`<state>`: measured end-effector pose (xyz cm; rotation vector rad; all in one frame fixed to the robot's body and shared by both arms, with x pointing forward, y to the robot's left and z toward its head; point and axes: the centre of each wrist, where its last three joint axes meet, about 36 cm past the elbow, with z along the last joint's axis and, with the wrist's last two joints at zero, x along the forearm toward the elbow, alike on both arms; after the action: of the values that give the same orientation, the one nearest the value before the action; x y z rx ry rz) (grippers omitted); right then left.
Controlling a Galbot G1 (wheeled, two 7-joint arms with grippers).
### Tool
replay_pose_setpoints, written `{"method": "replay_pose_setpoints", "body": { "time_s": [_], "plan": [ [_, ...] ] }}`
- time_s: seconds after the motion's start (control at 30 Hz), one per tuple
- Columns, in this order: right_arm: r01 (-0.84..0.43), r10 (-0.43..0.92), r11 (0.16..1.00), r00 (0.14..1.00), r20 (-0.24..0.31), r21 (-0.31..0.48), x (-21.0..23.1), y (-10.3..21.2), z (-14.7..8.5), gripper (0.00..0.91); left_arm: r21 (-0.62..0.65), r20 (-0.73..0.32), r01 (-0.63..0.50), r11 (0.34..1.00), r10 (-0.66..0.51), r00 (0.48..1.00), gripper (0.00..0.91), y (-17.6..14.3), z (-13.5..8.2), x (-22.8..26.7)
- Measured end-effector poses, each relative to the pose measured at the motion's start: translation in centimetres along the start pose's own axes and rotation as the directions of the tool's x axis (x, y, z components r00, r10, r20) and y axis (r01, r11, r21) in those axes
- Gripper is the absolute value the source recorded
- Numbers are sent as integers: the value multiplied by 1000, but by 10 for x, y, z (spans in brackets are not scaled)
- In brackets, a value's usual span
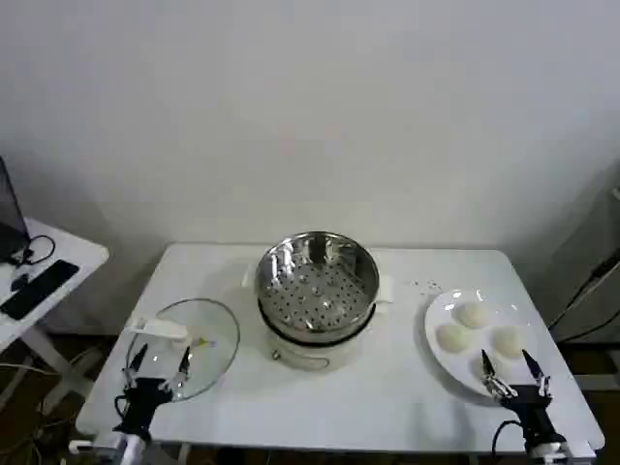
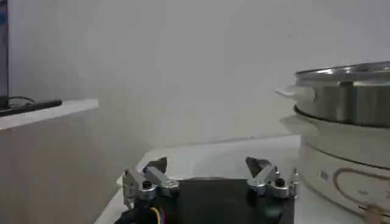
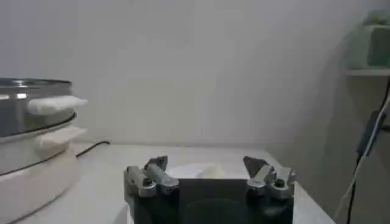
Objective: Take steamed baozi put them in steamer then cover it.
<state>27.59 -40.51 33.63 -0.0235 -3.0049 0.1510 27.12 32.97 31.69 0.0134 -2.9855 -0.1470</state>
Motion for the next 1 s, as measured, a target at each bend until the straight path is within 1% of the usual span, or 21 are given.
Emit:
{"method": "replay_pose_setpoints", "body": {
  "time_s": [0.2,0.33,0.53,0.7,0.83,1.0],
  "plan": [
    [107,-101,986,994,-47,125,-32,-34,-30,907,7,12,-4,1000,4,1000,907,-1,-2,-4],
    [226,-207,951,973,-107,213,-61,-61,-54,907,11,25,-13,1000,13,1000,907,-5,-4,-8],
    [434,-362,833,897,-254,344,-112,-104,-90,907,7,45,-43,999,43,998,907,-9,-9,-11],
    [601,-455,678,796,-400,424,-164,-131,-124,907,7,52,-50,999,50,997,907,-8,-11,-14],
    [711,-486,539,701,-522,452,-204,-142,-152,907,9,51,-52,999,51,997,907,-7,-10,-15],
    [815,-471,373,578,-666,444,-247,-146,-181,907,10,52,-55,998,54,997,907,-8,-10,-16]
  ]
}}
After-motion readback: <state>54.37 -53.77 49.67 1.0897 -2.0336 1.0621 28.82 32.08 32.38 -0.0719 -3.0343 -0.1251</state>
